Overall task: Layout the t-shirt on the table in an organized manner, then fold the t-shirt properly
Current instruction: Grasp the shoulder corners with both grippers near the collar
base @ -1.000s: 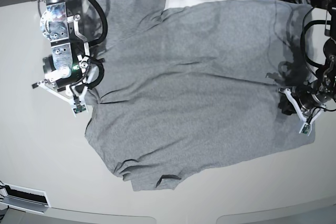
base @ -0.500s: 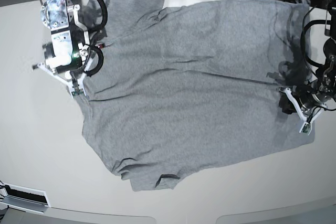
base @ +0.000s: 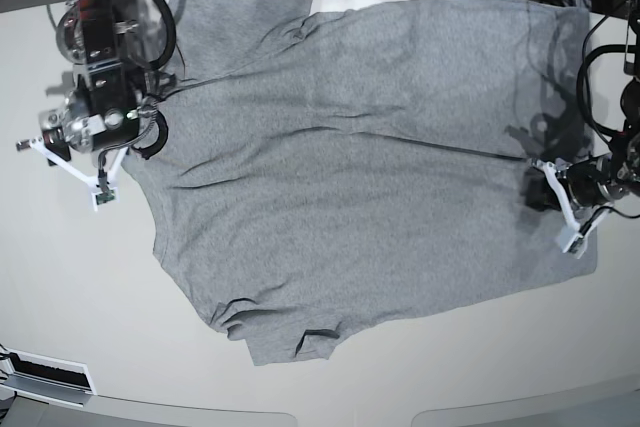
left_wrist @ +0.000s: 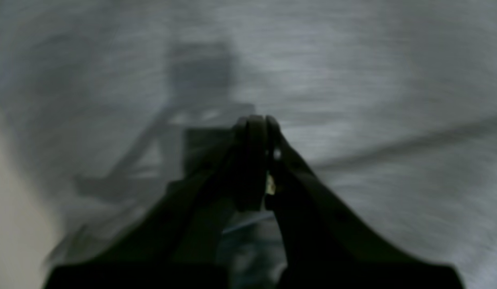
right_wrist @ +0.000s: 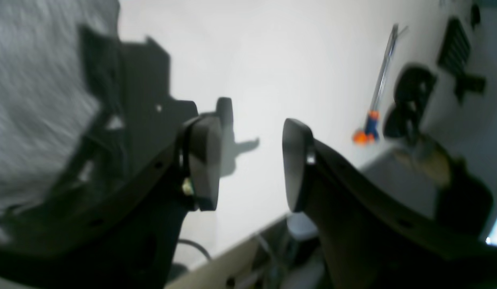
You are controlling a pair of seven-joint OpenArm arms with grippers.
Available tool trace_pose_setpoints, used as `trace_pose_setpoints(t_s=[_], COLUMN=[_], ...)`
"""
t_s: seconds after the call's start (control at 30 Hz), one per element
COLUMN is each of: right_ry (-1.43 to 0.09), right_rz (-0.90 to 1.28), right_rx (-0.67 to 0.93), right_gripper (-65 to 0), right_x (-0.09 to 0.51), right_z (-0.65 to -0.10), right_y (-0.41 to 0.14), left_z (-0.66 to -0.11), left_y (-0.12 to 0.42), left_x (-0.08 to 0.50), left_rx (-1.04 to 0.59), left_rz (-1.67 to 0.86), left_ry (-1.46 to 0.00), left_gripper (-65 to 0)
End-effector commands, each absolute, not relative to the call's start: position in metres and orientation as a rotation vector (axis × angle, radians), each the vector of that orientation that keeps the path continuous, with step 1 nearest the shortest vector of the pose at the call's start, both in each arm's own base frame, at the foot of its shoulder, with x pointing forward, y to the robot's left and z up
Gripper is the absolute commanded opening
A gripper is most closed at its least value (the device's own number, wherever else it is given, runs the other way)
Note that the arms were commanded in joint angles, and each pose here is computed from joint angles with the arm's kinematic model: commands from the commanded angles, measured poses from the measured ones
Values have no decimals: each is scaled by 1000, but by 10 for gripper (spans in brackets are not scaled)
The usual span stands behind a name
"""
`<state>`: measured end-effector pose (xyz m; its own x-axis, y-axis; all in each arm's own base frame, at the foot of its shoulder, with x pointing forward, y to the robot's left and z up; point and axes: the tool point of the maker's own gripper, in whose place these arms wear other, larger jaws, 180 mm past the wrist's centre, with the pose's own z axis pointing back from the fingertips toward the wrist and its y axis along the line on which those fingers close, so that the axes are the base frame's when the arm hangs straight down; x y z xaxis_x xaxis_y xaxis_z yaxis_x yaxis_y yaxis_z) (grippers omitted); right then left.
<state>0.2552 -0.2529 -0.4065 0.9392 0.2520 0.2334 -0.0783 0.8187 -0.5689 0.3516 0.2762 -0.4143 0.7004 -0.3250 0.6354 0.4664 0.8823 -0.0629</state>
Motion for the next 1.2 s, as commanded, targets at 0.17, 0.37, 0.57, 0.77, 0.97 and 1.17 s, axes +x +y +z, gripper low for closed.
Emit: trace_pose_setpoints(t_s=[0.17,0.37,0.57,0.77,0.97,1.17], right_ry=[-450,-461,-484,-491,-490,-491], right_rz=[326,534,638,637,634,611], right_rx=[-403,12,198,199,199,195], right_gripper=[-604,-650,-650,-650,-650,-650], right_x=[288,278,269,270,270,271], right_z=[-403,-416,-412,-411,-411,-411], right_y=[-216,-138,-103,-103,-103,-104], left_z=[-349,-349,-376,-385,-401,-433], left_y=[258,234,212,181,182,192], left_x=[373,346,296,237,192,171], left_rx=[-323,-458,-519,-591,-581,-464], left_rz=[-529,-497,-531,-605,-607,-653], left_ry=[-794,-711,-605,-521,-447,-411], left_gripper=[-650,-650,-650,-650,-650,-650])
